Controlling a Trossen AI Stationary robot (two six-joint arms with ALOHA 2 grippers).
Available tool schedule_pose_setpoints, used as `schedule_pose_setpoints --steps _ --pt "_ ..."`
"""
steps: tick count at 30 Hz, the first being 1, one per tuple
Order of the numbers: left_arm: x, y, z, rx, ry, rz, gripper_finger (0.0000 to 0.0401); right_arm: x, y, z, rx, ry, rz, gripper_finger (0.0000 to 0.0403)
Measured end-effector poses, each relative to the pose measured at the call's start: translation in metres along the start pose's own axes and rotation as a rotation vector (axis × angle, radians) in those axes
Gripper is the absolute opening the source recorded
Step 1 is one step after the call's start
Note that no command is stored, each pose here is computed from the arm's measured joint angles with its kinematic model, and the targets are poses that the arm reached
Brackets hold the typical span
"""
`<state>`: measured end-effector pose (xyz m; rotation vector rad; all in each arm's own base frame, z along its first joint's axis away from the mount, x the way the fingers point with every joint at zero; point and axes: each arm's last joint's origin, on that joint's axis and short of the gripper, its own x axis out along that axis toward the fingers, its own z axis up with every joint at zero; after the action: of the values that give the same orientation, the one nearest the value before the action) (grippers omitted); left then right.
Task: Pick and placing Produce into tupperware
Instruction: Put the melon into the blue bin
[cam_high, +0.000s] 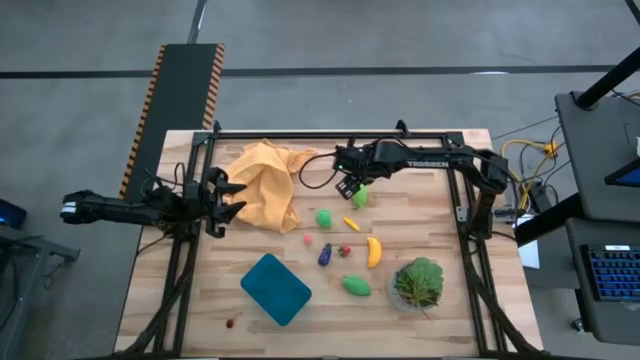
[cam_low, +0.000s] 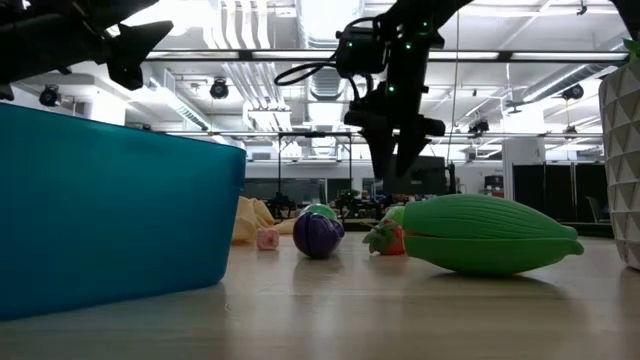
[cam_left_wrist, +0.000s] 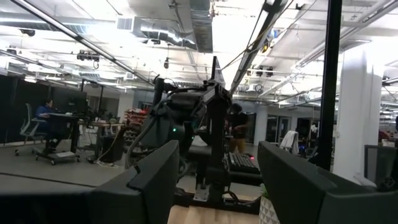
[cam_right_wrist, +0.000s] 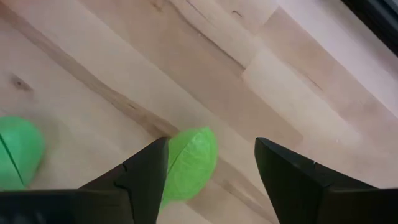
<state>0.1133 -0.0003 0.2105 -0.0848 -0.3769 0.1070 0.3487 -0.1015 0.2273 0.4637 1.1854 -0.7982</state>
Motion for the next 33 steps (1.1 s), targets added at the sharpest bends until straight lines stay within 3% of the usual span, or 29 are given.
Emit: schedule_pose_setpoints --steps 11,25,33 --pt "0.0 0.0 0.0 0.0 0.001 0.0 0.0206 0.001 0.002 -0.001 0.031 -0.001 -0.003 0.0318" --pt "0.0 0.0 -0.001 0.001 0.004 0.0 0.0206 0.023 0.005 -0.01 0.081 0.102 -0.075 0.0321" --pt "0.0 0.0 -0.001 0.001 0.005 0.0 0.0206 0.042 0.019 -0.018 0.045 0.164 -0.087 0.0338"
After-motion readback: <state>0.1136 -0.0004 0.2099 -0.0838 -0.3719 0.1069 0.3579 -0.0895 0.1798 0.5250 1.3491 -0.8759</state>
